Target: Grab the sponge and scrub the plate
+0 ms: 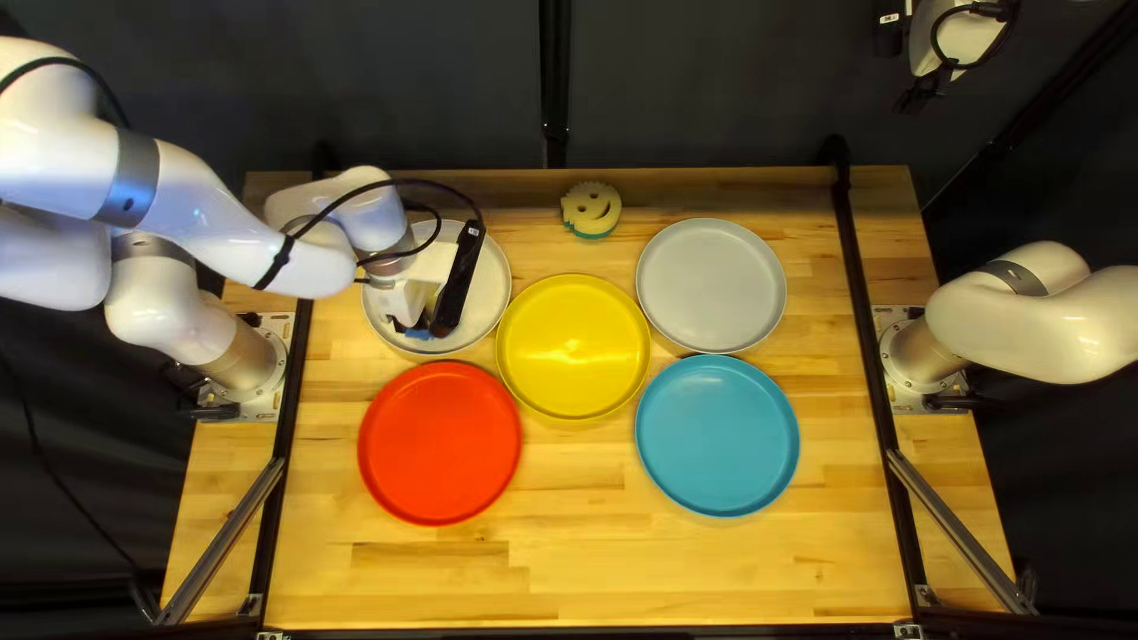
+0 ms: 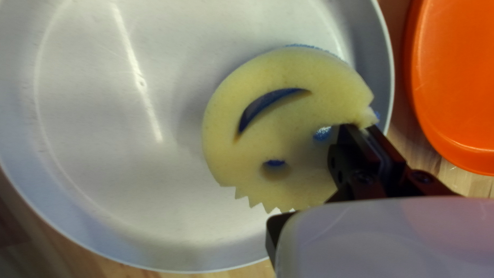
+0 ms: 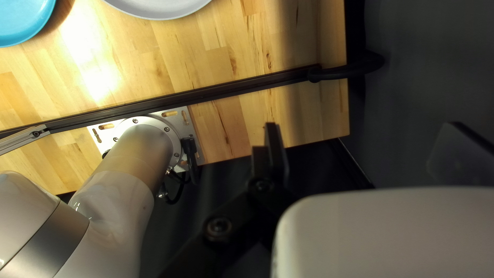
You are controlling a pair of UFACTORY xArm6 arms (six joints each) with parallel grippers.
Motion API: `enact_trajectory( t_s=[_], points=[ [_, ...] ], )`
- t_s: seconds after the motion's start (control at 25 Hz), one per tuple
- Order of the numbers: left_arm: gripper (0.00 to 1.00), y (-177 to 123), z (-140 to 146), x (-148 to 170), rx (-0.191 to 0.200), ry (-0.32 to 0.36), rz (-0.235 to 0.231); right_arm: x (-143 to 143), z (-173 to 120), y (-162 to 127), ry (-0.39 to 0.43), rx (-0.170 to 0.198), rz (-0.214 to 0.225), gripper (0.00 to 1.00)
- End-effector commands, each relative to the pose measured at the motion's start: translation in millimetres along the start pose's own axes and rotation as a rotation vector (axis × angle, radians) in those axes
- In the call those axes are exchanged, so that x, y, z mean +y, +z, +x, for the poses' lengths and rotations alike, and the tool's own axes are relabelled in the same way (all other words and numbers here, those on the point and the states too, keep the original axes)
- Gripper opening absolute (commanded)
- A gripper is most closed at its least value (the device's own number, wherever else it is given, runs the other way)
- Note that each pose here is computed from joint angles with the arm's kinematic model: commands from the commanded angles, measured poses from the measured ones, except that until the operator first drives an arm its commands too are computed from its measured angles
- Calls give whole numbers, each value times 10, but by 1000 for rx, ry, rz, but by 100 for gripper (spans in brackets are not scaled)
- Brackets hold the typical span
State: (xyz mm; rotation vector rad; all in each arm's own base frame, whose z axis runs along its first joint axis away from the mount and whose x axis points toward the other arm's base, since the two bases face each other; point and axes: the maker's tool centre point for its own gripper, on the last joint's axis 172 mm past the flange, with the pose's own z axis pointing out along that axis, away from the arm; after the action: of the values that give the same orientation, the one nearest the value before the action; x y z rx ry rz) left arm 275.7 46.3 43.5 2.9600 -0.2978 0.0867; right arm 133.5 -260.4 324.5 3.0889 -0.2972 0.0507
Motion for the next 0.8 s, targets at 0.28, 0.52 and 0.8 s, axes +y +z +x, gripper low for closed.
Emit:
enact_trajectory(
  t_s=[0.28,0.52,0.8],
  points=[
    [0,-74,79,-496,0,-5,1,0,0,0,0,0,0,100],
    [0,-186,89,-746,-1,-10,5,0,0,0,0,0,0,100],
    [0,-132,185,-656,6,5,6,0,0,0,0,0,0,100]
  ],
)
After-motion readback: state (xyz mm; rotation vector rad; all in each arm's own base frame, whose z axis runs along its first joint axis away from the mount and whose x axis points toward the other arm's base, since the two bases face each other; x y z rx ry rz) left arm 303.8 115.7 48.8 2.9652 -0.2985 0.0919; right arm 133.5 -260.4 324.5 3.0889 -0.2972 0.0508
